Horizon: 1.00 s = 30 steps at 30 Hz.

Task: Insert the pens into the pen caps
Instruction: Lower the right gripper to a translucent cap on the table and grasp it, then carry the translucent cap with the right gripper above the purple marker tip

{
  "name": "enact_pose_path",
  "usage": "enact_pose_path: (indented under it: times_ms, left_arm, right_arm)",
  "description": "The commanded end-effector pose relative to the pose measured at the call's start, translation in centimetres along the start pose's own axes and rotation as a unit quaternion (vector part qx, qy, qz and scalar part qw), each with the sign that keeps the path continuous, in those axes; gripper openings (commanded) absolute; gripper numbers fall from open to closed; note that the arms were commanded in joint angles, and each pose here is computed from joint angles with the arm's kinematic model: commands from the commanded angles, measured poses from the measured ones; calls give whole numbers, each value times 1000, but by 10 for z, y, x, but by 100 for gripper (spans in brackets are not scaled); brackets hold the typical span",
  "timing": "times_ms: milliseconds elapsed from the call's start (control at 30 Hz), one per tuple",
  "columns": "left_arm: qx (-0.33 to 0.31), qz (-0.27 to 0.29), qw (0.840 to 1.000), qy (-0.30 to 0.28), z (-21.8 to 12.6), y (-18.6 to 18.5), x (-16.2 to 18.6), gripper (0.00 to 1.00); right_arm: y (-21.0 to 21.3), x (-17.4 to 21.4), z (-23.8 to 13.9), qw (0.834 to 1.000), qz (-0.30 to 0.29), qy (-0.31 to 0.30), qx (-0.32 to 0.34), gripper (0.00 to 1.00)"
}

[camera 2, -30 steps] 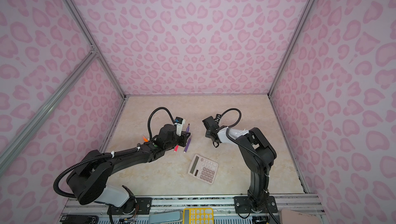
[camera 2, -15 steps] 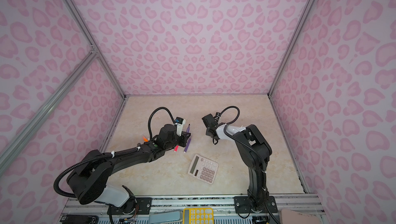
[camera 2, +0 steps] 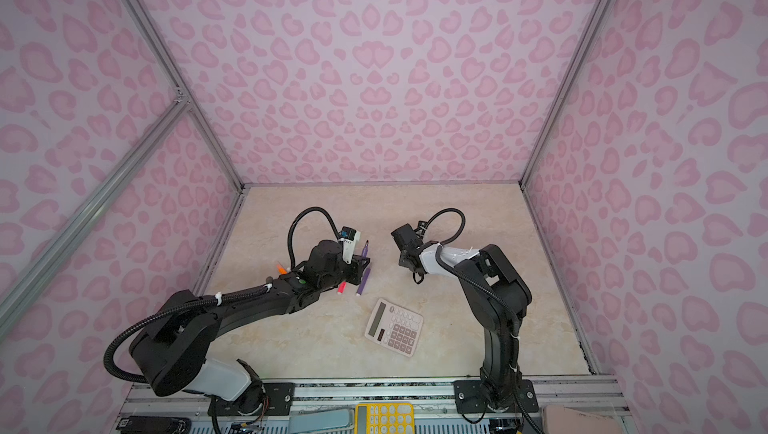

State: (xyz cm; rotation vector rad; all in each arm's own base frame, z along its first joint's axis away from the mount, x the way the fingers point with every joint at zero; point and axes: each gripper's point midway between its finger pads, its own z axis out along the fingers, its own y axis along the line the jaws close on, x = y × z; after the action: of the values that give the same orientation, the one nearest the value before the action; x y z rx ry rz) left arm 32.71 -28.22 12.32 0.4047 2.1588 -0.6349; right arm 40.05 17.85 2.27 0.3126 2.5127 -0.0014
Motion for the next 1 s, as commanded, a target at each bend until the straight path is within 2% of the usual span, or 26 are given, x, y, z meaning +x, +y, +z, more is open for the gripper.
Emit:
enact_pose_path:
  times_ms: [0,333,567,767,967]
  left_arm:
    - [11,4,1000,-14,-1,-6,-10,3]
    - [14,6,1000,-15,-4,-7,-11,3]
    - [27,13,999,-15,-6,-14,-10,3]
    - [72,51,996,-15,-5,-49,-1,3]
    - [118,36,992,-18,7,-78,7,3]
  right_arm:
    - [-3,4,2,1000,-3,3,6,28]
    - [-3,7,8,1000,-8,9,12,21]
    - [-6,5,2,1000,2,2,7,10]
    - [-10,-15,-31,997,53,-42,-31,5]
    - [-14,-41,-86,981,124,-104,-109,1]
